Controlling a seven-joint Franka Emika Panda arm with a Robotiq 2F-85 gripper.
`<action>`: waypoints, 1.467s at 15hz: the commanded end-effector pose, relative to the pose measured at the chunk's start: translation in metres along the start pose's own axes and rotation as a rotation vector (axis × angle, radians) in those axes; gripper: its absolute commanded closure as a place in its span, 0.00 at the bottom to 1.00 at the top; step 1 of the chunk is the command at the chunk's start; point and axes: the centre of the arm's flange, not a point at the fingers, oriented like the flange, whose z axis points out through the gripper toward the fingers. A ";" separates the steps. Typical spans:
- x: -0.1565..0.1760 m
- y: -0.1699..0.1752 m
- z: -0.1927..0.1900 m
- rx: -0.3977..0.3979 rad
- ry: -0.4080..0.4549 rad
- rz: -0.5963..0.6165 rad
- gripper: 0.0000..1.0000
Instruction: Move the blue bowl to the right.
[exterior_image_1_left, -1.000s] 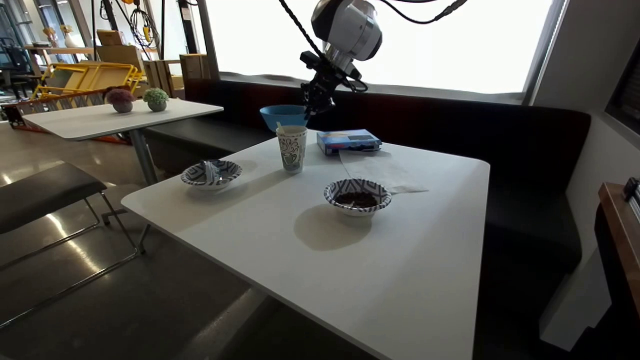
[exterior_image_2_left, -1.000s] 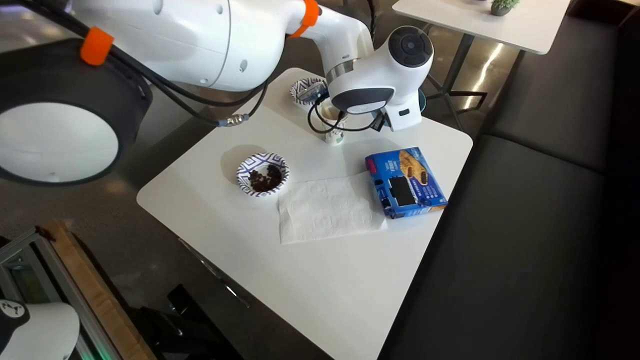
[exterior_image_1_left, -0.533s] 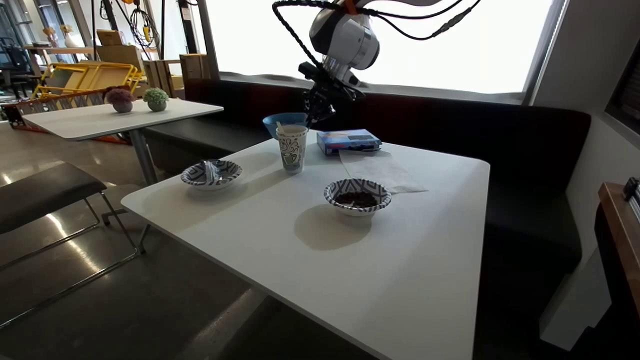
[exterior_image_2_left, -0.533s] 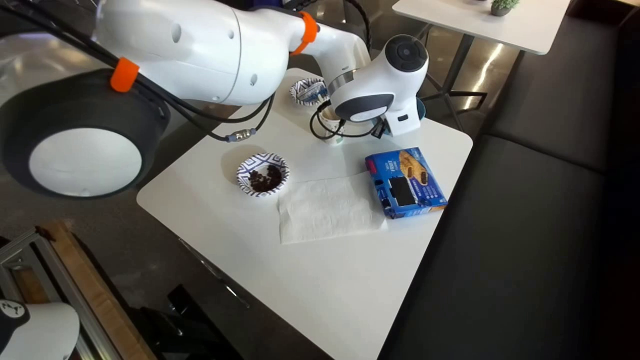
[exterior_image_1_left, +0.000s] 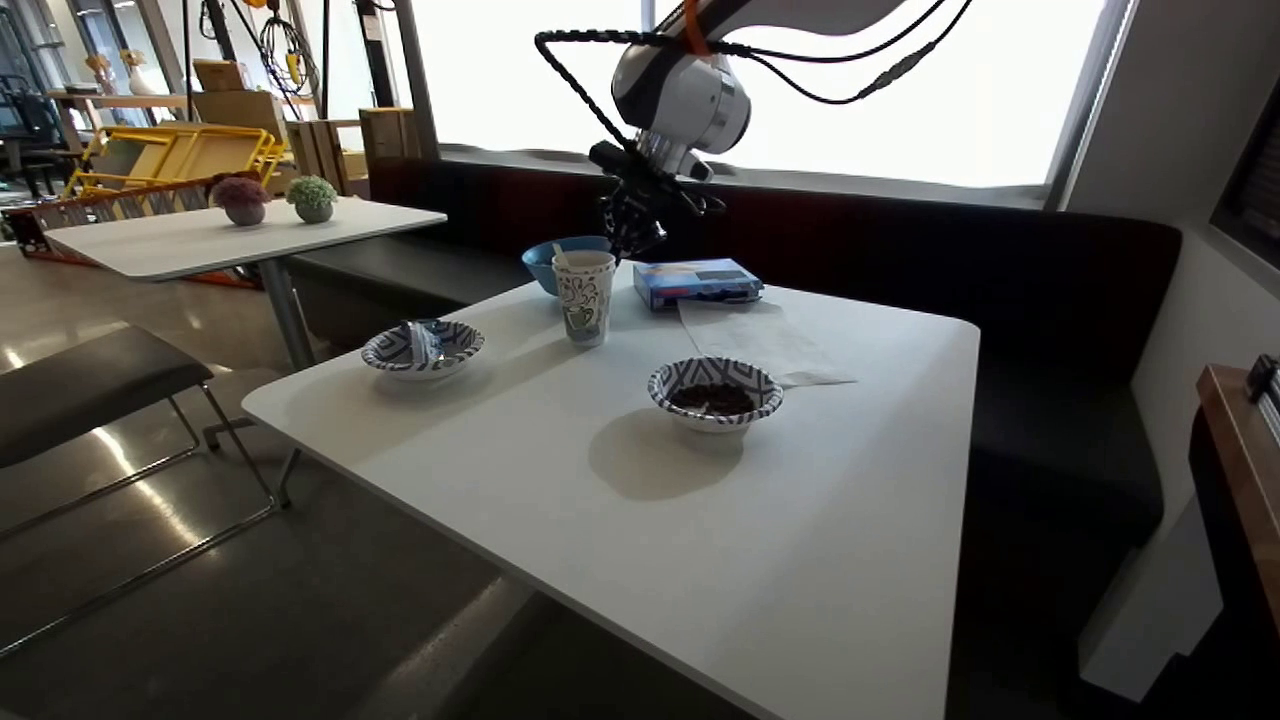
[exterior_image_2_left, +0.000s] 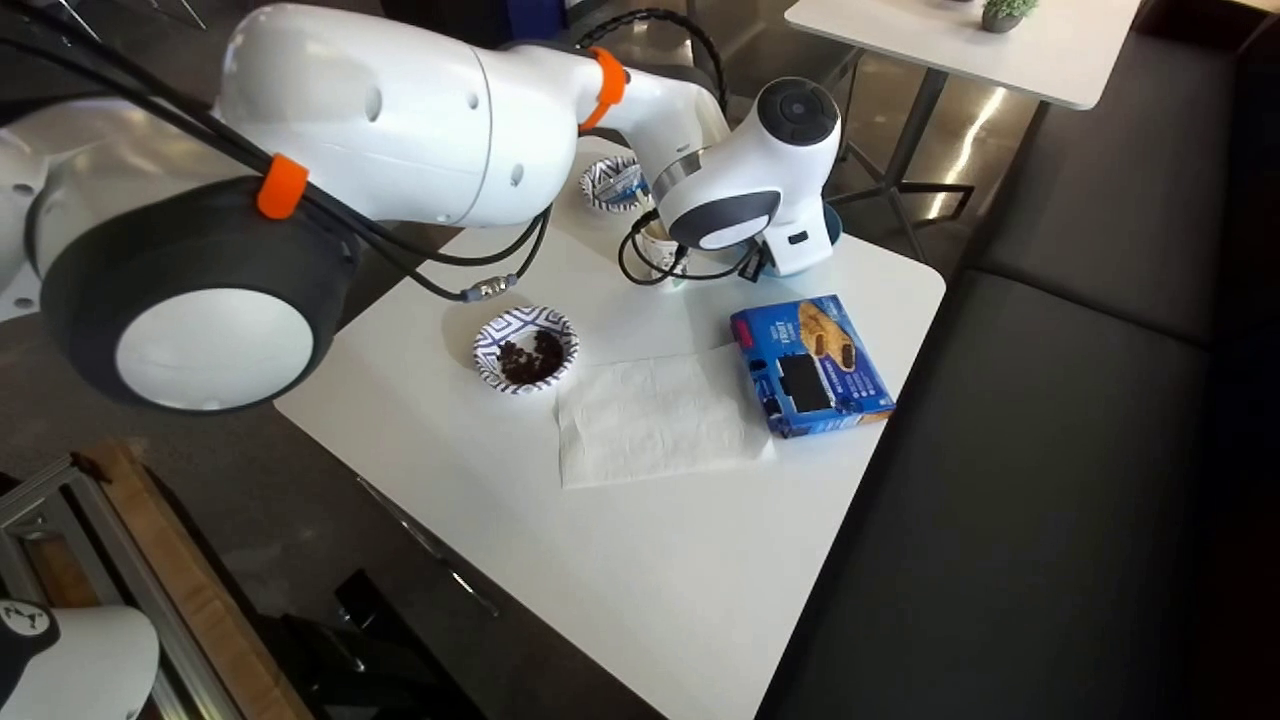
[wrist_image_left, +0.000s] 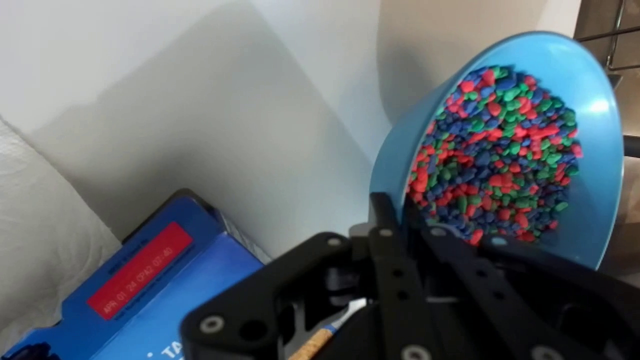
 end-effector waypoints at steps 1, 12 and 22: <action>0.003 -0.024 0.004 0.018 0.006 -0.009 0.99; -0.003 -0.019 0.016 -0.001 -0.005 -0.033 0.99; -0.001 -0.025 -0.012 0.027 0.002 -0.046 0.24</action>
